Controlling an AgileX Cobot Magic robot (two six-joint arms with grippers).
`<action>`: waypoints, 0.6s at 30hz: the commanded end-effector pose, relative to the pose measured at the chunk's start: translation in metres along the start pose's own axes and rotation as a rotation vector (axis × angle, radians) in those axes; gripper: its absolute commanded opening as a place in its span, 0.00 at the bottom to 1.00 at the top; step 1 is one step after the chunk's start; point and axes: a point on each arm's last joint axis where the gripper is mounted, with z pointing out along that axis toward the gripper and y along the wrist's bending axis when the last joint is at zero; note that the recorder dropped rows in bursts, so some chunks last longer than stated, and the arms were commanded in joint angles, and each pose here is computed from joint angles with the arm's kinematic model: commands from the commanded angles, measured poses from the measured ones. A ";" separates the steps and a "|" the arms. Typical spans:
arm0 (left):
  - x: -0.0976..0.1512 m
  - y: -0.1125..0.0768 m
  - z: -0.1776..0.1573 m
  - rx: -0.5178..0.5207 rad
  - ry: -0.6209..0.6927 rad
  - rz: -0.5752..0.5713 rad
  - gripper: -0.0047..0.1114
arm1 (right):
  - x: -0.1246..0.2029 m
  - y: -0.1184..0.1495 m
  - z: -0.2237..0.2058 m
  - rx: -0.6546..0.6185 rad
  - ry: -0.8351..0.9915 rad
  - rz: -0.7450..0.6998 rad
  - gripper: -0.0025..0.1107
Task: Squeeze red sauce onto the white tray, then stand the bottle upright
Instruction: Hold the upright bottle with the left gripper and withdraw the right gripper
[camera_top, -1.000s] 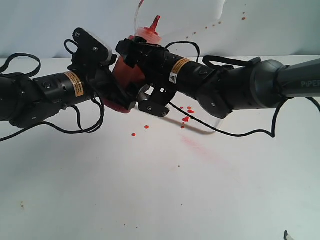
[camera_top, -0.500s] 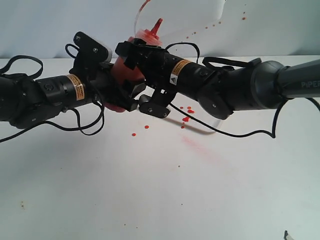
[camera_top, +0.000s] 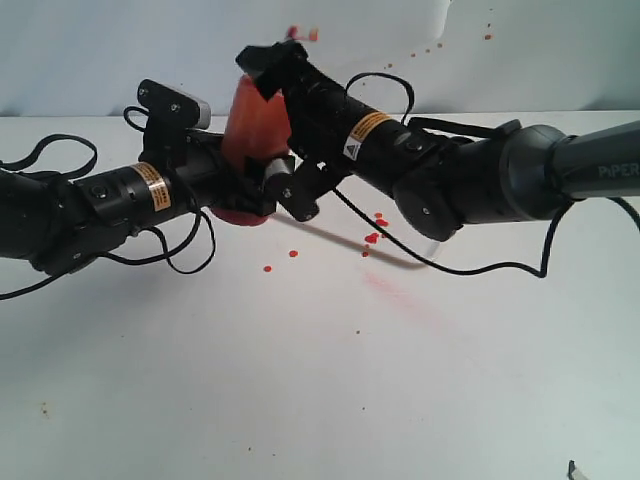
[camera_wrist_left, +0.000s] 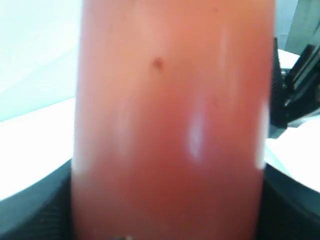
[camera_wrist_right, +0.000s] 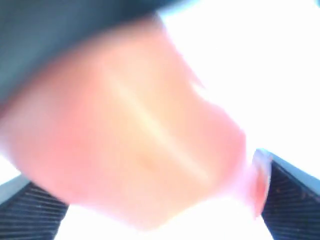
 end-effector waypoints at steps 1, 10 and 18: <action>0.007 0.015 -0.002 -0.046 0.010 -0.048 0.04 | 0.013 -0.042 -0.003 0.252 0.130 0.236 0.77; 0.008 0.023 -0.005 -0.055 0.021 -0.037 0.04 | 0.031 -0.050 -0.011 0.418 0.316 0.603 0.77; 0.009 0.021 -0.006 -0.042 0.021 -0.030 0.04 | 0.063 -0.050 -0.030 0.575 0.592 1.049 0.77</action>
